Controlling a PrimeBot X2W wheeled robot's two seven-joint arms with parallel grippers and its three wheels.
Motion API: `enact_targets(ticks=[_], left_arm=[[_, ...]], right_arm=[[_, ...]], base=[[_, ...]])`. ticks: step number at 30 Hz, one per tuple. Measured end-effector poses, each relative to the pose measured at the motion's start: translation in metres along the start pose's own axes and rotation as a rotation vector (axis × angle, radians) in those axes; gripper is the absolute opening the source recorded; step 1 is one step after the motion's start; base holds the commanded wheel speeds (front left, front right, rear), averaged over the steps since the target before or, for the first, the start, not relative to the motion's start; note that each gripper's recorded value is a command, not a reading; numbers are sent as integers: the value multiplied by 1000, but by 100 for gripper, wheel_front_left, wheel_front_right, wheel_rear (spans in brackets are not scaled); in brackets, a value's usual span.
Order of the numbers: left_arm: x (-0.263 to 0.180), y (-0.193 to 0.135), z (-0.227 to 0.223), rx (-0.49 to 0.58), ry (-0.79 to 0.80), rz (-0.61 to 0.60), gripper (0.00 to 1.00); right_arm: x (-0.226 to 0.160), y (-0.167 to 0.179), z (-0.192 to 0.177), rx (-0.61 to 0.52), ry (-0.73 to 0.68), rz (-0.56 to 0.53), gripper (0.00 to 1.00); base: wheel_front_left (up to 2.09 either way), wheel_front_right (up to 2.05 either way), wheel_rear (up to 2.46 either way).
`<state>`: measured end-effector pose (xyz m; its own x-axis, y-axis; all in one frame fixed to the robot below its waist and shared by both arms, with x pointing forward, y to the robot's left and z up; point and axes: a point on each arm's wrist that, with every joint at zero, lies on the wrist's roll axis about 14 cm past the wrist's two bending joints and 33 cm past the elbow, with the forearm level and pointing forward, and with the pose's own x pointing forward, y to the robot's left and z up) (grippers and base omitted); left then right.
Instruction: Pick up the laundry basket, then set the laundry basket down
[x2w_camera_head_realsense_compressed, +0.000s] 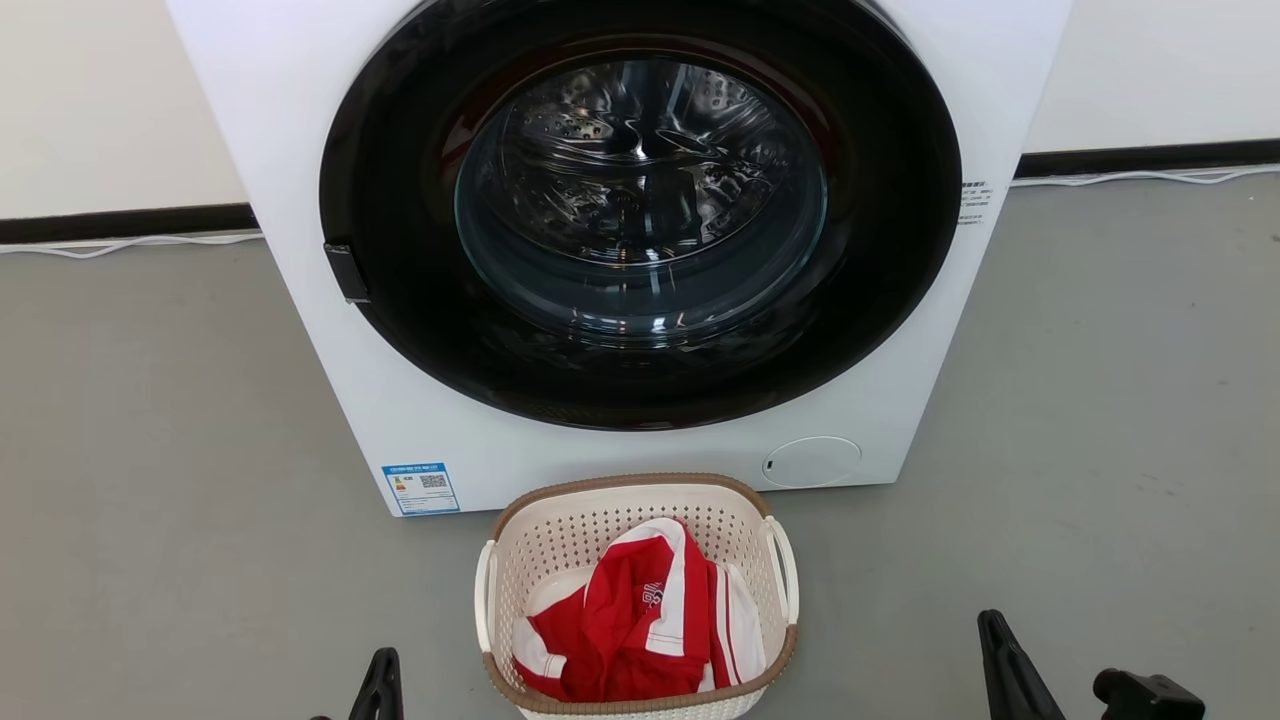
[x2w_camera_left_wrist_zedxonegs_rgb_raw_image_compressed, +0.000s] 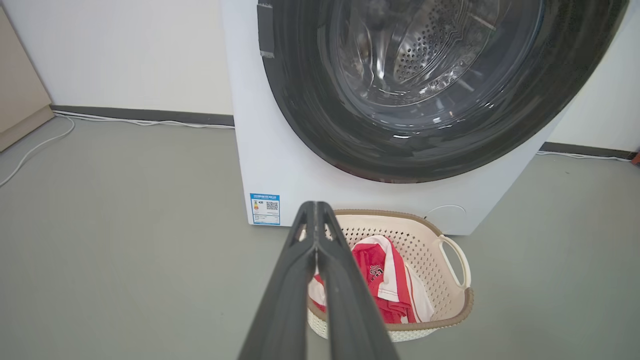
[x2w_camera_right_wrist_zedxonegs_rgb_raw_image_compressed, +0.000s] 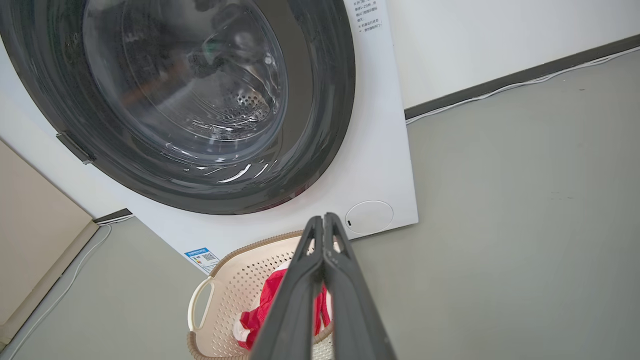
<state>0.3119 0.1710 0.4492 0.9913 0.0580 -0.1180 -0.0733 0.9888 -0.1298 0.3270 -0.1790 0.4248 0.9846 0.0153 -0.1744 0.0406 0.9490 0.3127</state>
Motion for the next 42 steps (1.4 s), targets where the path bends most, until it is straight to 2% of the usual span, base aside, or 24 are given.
enact_targets(ticks=[42], left_arm=[[12,11,-12,-473,104,49,0]], right_arm=[[6,-15,7,411,8,-85,0]], base=[[0,0,0]])
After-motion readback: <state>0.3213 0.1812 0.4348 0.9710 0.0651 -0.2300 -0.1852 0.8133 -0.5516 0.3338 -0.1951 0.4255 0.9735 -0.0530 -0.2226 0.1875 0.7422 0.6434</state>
